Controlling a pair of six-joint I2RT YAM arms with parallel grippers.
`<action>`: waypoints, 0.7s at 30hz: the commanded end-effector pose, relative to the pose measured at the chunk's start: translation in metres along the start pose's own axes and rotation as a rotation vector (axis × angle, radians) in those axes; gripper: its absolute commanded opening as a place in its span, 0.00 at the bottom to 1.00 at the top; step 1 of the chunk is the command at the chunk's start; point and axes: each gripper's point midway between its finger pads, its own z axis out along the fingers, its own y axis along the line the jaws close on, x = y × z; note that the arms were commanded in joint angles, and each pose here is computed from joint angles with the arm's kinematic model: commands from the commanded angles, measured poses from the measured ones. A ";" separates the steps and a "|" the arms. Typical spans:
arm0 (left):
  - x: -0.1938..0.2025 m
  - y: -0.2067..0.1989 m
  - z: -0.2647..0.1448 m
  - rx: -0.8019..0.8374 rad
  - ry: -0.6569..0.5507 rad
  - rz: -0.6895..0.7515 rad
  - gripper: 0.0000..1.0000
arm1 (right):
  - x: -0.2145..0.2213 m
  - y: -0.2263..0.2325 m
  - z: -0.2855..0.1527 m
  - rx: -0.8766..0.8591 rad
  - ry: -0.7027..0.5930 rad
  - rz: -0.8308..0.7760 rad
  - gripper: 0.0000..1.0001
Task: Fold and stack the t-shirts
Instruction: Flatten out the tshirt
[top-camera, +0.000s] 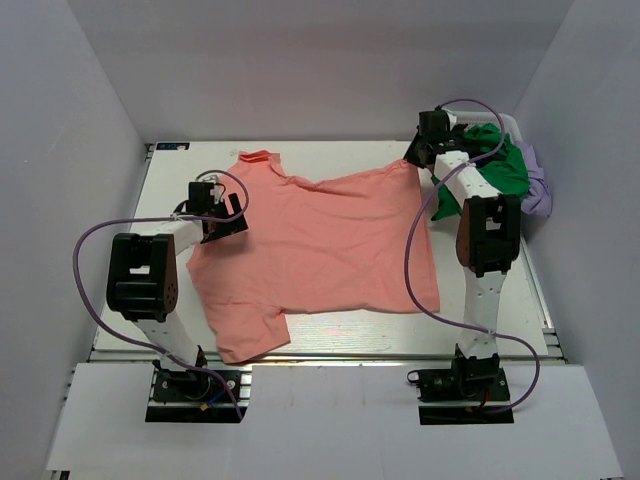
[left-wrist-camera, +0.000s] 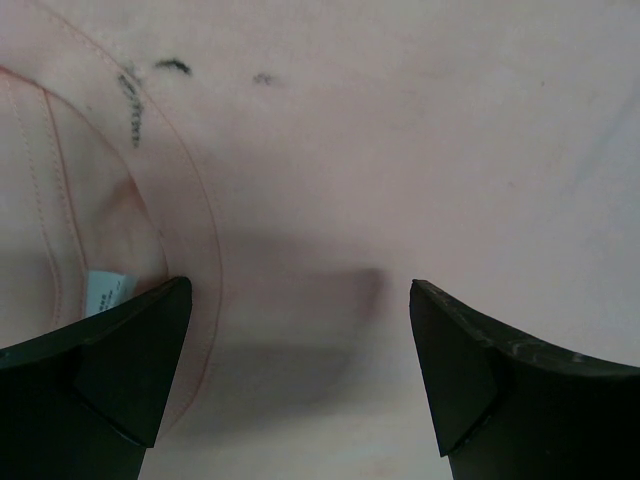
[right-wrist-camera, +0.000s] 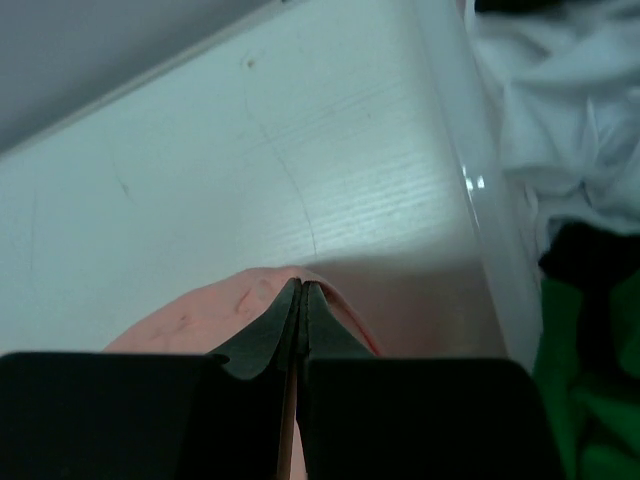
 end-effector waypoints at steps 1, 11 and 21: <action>-0.024 0.003 -0.001 -0.033 -0.050 0.016 1.00 | -0.031 0.004 0.016 0.004 -0.079 0.045 0.00; -0.030 0.018 0.000 -0.085 -0.054 0.019 1.00 | -0.042 0.001 0.028 0.042 -0.139 0.097 0.24; -0.079 -0.011 -0.005 0.026 -0.167 0.041 1.00 | -0.039 0.095 -0.013 -0.450 -0.114 -0.235 0.90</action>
